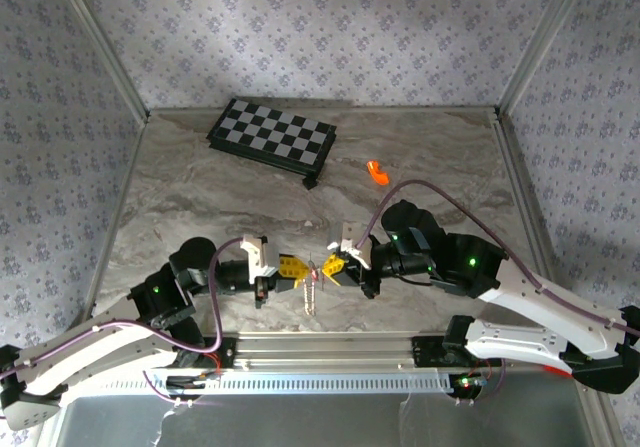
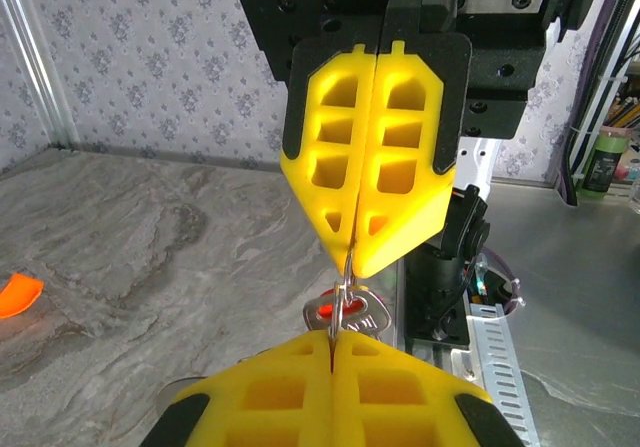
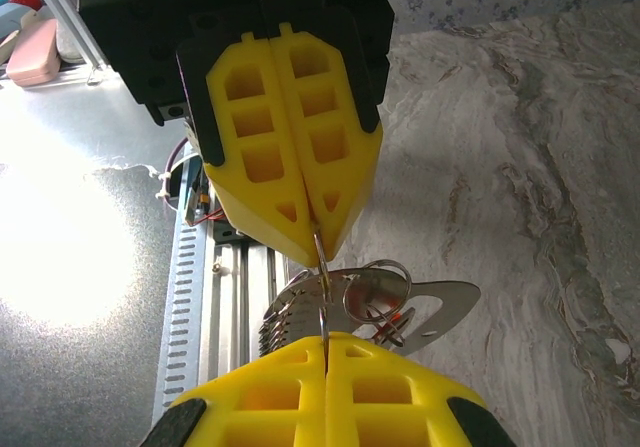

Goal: Put the keys on the keyring

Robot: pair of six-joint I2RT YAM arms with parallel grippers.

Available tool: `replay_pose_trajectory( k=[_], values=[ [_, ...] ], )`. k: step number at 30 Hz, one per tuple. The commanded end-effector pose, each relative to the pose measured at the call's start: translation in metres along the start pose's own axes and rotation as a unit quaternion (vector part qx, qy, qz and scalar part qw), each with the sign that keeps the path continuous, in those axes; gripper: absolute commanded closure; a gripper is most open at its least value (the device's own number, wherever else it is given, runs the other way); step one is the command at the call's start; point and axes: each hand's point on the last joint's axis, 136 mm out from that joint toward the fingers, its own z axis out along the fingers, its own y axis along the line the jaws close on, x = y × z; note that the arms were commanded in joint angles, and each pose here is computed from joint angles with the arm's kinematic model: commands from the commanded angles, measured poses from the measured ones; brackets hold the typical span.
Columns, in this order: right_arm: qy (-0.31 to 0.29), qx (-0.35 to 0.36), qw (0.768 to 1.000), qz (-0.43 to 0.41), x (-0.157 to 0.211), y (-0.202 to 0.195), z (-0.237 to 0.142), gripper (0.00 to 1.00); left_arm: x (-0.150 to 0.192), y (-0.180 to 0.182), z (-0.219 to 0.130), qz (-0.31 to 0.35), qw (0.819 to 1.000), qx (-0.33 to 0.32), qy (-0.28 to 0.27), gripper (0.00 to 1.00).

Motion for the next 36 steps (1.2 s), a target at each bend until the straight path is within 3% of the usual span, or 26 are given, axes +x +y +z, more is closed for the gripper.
replay_pose_trajectory(
  k=[1,36],
  values=[
    [-0.026,-0.005,0.999,-0.019,-0.0132,0.0047,-0.0076,1.0,-0.0166,-0.0022,-0.0026,0.021,0.999,0.001,-0.033,1.0],
    [-0.05,0.0,0.999,-0.015,-0.019,-0.0019,-0.006,1.0,-0.0167,0.0003,-0.0017,0.024,0.999,-0.005,-0.035,1.0]
  ],
)
